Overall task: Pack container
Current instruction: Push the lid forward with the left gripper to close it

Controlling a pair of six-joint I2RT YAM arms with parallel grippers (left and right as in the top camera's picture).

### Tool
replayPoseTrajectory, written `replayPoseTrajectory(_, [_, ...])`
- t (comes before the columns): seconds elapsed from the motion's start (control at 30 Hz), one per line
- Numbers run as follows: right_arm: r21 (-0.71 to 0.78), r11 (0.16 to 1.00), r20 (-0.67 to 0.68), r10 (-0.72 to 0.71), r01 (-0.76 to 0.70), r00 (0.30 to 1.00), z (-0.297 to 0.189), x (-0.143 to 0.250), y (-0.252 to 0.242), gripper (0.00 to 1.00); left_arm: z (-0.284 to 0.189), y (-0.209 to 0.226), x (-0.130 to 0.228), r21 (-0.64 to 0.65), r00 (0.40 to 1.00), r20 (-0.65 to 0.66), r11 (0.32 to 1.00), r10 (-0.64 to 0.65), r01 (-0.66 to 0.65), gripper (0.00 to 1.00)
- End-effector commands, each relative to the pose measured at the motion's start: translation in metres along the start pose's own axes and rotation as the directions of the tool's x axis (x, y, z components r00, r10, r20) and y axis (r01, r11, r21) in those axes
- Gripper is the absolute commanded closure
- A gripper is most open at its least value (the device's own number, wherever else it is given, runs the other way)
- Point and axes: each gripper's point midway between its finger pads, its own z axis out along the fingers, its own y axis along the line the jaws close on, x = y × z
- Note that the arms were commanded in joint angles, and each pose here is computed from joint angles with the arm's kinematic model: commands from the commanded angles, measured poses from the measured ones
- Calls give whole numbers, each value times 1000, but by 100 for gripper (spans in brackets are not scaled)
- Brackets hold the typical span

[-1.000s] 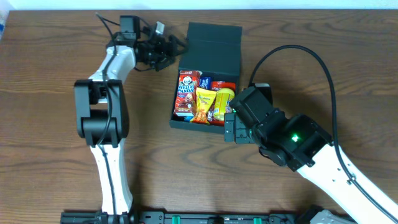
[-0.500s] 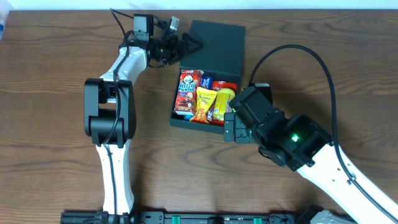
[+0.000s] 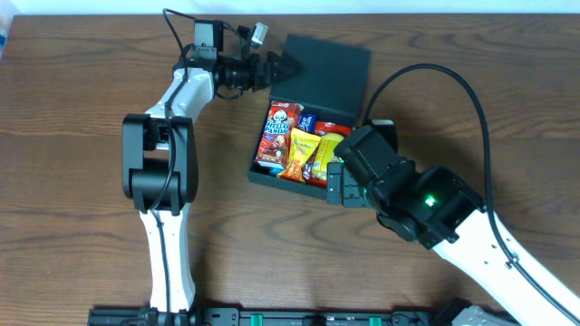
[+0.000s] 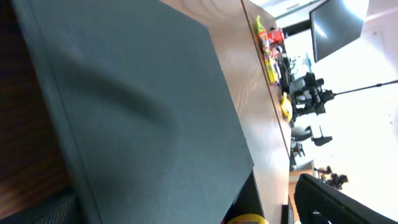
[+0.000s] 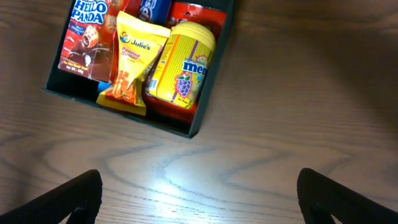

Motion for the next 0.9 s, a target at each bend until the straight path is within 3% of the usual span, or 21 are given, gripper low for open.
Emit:
replayPoseTrajectory(0.0, [14,1000,11,-11,11,1000,2,-1,0,1,-16,-52,-17,21,985,24,985,173,-173,4])
replayPoseTrajectory(0.2, [14,1000,12,-11,11,1000,8,-3,3,1,-40,-102,-13,-38,962,3,961,273,-273,4])
replayPoseTrajectory(0.57, [-20,1000,33,-3,4,999,5,-8,9,1,-72,-139,20,-198,961,-100,941,258,-273,4])
replayPoseTrajectory(0.87, [-232,972,124,-20,48,992,-33,-22,36,1,-100,-169,54,-283,968,-167,932,186,-228,4])
